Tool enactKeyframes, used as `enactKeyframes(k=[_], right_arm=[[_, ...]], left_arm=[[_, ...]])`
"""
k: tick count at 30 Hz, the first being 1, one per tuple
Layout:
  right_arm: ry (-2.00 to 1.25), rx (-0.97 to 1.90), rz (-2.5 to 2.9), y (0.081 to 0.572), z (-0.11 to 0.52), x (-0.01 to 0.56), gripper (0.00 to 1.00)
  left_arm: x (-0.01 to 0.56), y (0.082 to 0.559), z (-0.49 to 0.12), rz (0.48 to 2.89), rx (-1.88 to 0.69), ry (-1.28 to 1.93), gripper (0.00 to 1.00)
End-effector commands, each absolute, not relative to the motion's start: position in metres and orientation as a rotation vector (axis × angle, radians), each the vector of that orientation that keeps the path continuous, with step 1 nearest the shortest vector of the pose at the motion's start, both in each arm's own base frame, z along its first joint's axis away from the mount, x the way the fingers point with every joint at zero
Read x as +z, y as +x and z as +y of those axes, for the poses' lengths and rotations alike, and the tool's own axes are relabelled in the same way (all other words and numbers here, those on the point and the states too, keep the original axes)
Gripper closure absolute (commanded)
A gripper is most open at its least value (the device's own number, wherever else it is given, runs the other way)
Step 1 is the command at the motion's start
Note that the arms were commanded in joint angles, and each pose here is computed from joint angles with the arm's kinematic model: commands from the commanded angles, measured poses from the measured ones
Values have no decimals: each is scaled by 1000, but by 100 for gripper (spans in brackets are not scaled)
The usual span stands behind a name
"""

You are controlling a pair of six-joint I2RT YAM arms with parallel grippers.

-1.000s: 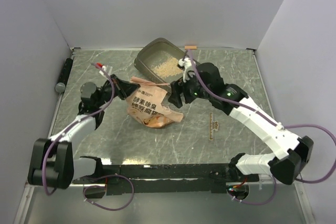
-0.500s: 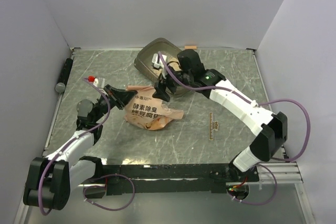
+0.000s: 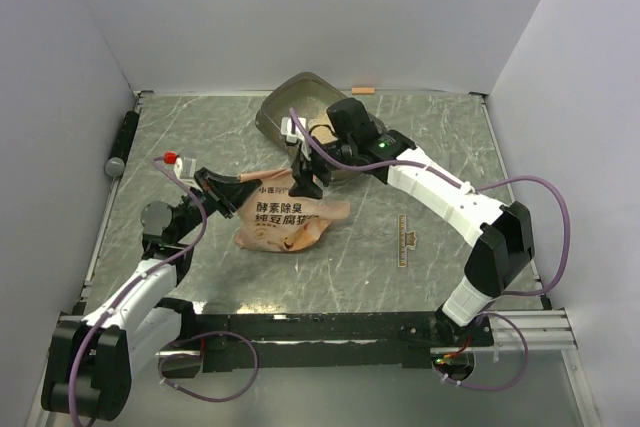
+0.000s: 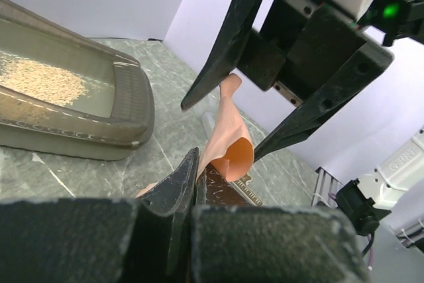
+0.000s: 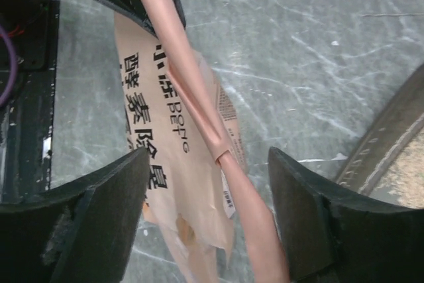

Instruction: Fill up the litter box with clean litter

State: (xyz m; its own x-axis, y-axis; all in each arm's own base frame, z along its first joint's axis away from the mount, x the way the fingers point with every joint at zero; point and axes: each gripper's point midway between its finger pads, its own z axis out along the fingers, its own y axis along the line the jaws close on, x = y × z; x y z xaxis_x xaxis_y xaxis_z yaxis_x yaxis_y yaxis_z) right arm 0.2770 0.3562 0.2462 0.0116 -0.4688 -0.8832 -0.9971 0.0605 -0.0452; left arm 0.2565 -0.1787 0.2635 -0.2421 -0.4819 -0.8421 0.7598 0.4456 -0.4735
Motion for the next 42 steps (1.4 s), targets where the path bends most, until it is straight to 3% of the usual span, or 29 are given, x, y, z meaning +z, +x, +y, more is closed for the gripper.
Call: enactKeyframes(k=[1, 5, 6, 7, 9, 10, 13, 14, 16, 35, 42], right_arm=[[-1578, 943, 1526, 259, 358, 237, 36], [-1580, 940, 1556, 252, 350, 232, 79], [-1579, 927, 1579, 252, 347, 226, 89], [-1576, 918, 1587, 252, 346, 226, 100], [-1571, 924, 1584, 248, 343, 229, 100], [-1565, 921, 1583, 247, 342, 231, 100], [-1535, 889, 1591, 249, 338, 237, 100], [-1536, 886, 1593, 248, 337, 238, 100], [-1539, 880, 1604, 246, 333, 239, 100], [-1549, 903, 1579, 223, 325, 252, 100], [-1538, 899, 1559, 219, 326, 255, 100]], left_arm=[[312, 236, -183, 1185, -1211, 386, 99], [306, 233, -190, 1240, -1231, 457, 94], [312, 231, -192, 1231, -1214, 511, 90], [303, 225, -198, 1284, -1251, 576, 80], [311, 221, -203, 1283, -1252, 691, 67], [298, 213, -207, 1372, -1314, 745, 55], [310, 220, -206, 1400, -1209, 869, 40], [291, 219, -204, 1482, -1173, 907, 37], [307, 221, -201, 1474, -1103, 956, 31], [298, 234, -245, 1605, -993, 1285, 25], [260, 232, -262, 1751, -957, 1386, 26]])
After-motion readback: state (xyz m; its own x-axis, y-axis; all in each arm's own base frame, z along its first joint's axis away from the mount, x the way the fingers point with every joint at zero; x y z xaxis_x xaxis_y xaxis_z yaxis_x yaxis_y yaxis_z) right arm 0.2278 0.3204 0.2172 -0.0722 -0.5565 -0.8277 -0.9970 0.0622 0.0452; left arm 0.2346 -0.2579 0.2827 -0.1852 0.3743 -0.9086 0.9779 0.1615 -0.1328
